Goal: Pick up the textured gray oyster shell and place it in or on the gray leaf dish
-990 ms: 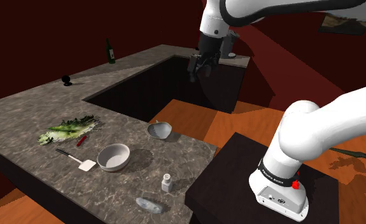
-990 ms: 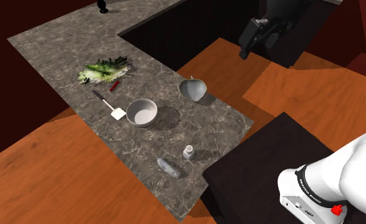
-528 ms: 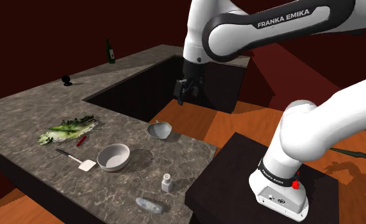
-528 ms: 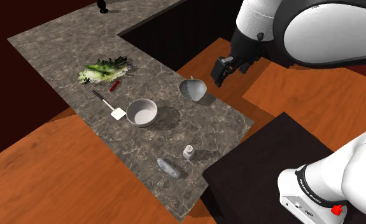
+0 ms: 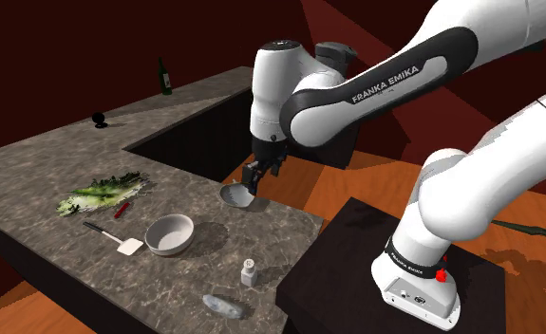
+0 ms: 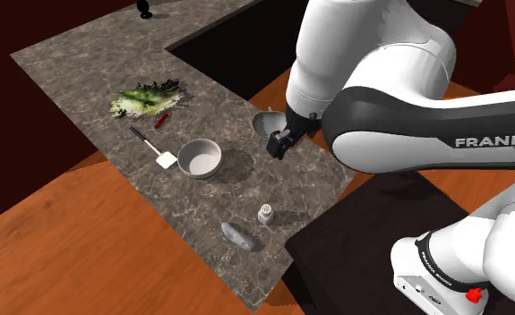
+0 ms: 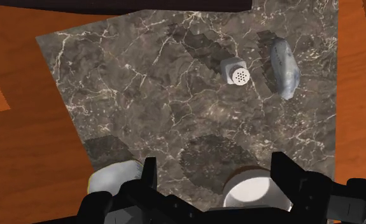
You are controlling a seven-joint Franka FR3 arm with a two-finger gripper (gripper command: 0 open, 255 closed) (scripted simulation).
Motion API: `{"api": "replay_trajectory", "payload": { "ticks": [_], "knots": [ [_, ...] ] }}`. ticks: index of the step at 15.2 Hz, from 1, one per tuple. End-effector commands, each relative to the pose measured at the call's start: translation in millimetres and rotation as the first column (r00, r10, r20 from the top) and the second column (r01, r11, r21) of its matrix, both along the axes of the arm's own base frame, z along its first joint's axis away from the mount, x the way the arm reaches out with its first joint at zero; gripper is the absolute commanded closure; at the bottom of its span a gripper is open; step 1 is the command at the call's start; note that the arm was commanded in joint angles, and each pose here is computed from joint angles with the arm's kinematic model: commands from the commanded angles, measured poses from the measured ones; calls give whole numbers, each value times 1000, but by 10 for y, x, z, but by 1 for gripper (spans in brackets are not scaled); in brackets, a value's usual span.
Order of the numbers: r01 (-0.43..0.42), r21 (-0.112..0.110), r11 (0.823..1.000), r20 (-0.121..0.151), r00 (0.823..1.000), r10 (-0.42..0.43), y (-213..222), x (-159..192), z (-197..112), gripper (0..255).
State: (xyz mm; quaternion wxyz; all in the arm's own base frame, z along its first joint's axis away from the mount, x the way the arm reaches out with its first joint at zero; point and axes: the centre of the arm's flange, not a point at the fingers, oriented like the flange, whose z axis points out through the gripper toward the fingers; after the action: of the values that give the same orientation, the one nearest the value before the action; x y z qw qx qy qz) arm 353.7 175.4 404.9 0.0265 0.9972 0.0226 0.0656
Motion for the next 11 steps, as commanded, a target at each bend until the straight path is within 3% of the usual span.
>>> {"api": "replay_trajectory", "payload": {
  "ticks": [1, 11],
  "knots": [
    [-17, -9, 1000, -4, 1000, 17, 173, 19, -234, 0],
    [-100, -61, 993, -28, 995, 98, 957, 10, -1343, 0]
  ]
}}
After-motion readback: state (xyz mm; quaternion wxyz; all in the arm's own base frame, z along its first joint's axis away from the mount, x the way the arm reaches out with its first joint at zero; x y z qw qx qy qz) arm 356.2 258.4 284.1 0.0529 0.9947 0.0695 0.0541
